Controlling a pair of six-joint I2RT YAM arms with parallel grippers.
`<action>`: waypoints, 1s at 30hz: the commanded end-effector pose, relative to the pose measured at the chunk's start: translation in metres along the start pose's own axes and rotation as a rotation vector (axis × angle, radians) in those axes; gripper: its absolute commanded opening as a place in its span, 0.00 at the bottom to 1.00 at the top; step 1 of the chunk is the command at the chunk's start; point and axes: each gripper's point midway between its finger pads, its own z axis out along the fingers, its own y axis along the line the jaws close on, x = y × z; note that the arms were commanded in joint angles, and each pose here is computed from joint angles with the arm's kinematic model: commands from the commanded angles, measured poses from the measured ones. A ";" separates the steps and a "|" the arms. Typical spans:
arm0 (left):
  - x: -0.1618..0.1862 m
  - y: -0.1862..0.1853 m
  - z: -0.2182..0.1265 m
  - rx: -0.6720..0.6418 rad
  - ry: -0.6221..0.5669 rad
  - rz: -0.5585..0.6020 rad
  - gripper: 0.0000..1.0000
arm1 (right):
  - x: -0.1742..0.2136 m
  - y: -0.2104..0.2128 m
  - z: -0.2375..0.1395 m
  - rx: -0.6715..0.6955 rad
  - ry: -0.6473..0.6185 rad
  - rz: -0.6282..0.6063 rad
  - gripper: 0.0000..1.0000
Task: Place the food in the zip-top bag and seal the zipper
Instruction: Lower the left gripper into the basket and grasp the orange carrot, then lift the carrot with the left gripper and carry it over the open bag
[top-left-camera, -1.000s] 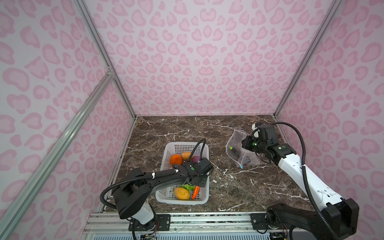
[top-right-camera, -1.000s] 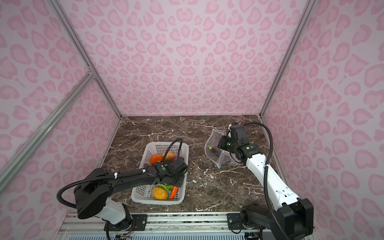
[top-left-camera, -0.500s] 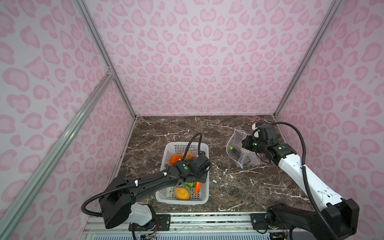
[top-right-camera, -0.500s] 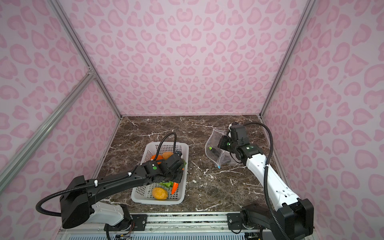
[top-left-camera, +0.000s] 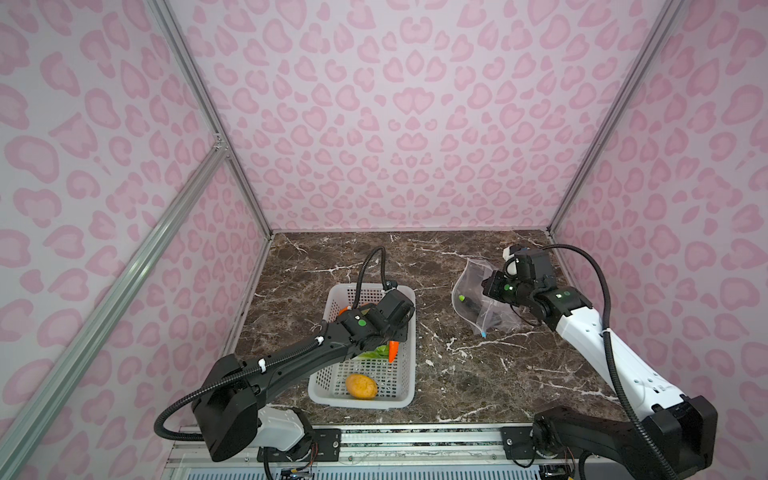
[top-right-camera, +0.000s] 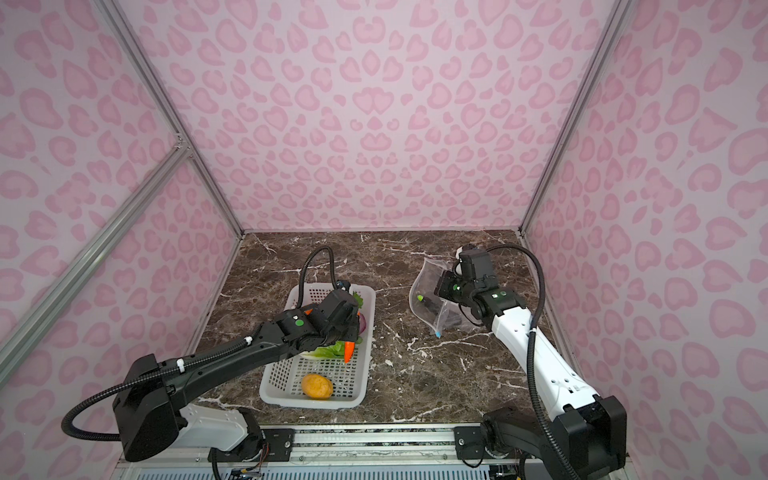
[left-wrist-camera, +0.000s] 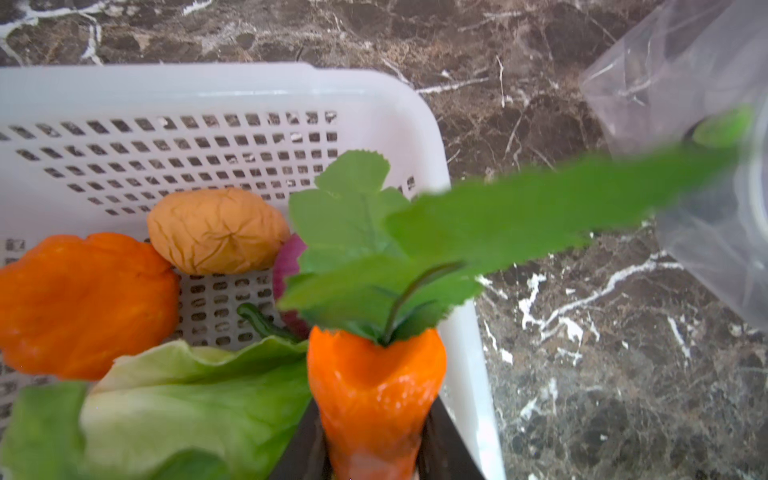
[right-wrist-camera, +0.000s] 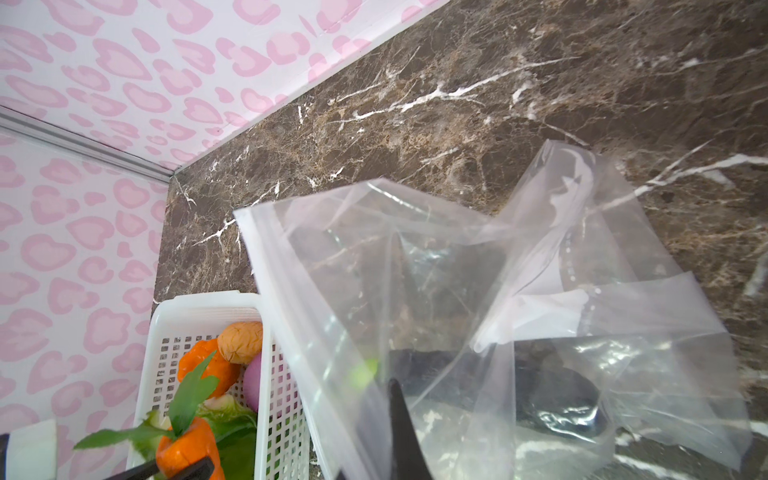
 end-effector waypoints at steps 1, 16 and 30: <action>-0.018 -0.005 0.007 -0.014 -0.030 0.016 0.27 | -0.005 0.005 0.001 -0.020 -0.015 -0.006 0.00; -0.013 -0.005 0.039 -0.062 0.030 0.002 0.30 | -0.002 0.001 0.001 -0.006 -0.012 -0.015 0.00; -0.110 -0.058 -0.075 0.296 -0.317 -0.046 0.26 | -0.004 0.015 0.000 -0.065 -0.005 0.009 0.00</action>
